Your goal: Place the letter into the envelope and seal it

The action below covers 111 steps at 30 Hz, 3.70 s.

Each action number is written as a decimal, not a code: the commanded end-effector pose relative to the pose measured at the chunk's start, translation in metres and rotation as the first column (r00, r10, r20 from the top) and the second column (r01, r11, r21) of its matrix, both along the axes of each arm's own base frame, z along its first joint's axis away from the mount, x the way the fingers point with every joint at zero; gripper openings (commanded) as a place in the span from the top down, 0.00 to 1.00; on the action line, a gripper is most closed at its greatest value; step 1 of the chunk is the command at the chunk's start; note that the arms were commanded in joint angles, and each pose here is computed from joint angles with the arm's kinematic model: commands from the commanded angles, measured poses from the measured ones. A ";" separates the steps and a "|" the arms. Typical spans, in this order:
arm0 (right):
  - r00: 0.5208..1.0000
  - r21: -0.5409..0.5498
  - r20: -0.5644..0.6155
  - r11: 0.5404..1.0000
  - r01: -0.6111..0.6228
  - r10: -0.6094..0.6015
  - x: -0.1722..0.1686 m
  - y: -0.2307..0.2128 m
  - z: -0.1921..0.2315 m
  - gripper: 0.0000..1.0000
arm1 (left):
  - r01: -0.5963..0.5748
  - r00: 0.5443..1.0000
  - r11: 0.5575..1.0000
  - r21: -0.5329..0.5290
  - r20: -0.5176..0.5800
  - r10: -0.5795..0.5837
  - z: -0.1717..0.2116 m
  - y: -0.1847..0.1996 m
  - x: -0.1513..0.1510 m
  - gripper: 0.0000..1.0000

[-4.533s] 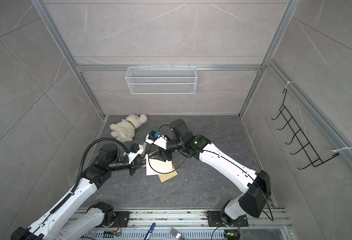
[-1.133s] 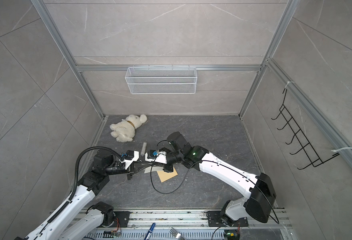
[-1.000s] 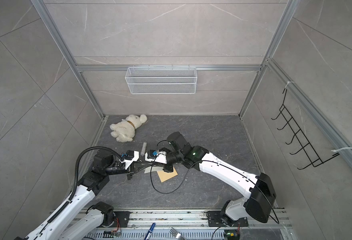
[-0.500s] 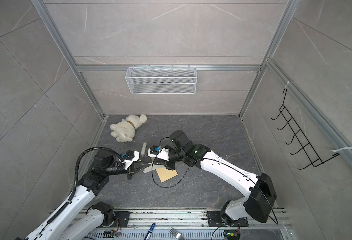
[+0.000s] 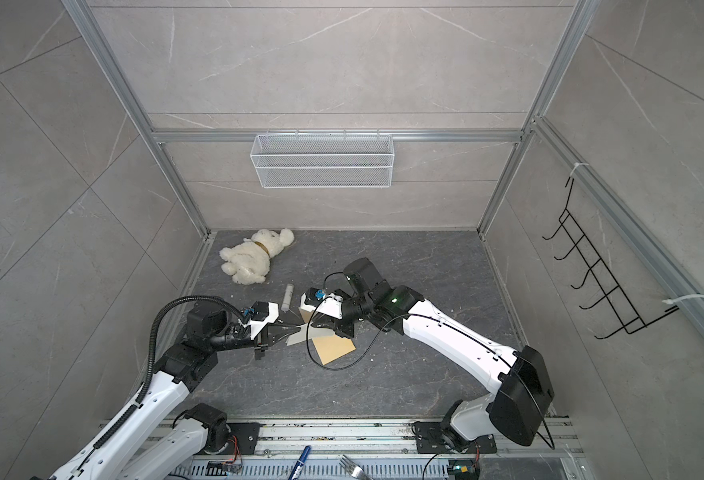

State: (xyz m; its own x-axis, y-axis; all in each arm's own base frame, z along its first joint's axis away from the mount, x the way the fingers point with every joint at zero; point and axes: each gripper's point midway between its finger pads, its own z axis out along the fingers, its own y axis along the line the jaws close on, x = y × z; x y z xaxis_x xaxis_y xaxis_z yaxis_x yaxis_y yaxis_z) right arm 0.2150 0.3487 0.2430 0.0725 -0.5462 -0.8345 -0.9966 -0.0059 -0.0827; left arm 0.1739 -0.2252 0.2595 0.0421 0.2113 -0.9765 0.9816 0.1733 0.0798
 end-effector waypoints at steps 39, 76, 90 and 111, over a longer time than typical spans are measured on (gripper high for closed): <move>0.992 -0.113 -0.003 0.985 0.126 -0.128 0.006 -0.050 -0.025 0.98 | 0.012 0.998 1.000 -0.014 0.061 -0.011 0.018 0.001 -0.004 1.00; 0.985 -0.251 0.120 0.956 0.151 -0.124 -0.007 -0.065 -0.033 1.00 | 0.063 0.997 0.926 0.372 0.023 -0.077 0.002 -0.023 0.012 0.31; 0.983 -0.219 0.123 0.962 0.162 -0.138 -0.009 -0.063 -0.029 1.00 | 0.104 0.993 0.920 0.377 -0.089 -0.076 -0.022 -0.037 0.013 0.63; 0.812 0.374 0.067 0.769 0.519 -0.580 0.022 -0.085 0.059 0.01 | -0.252 0.937 0.958 -0.135 -0.281 0.207 0.040 -0.054 0.064 1.00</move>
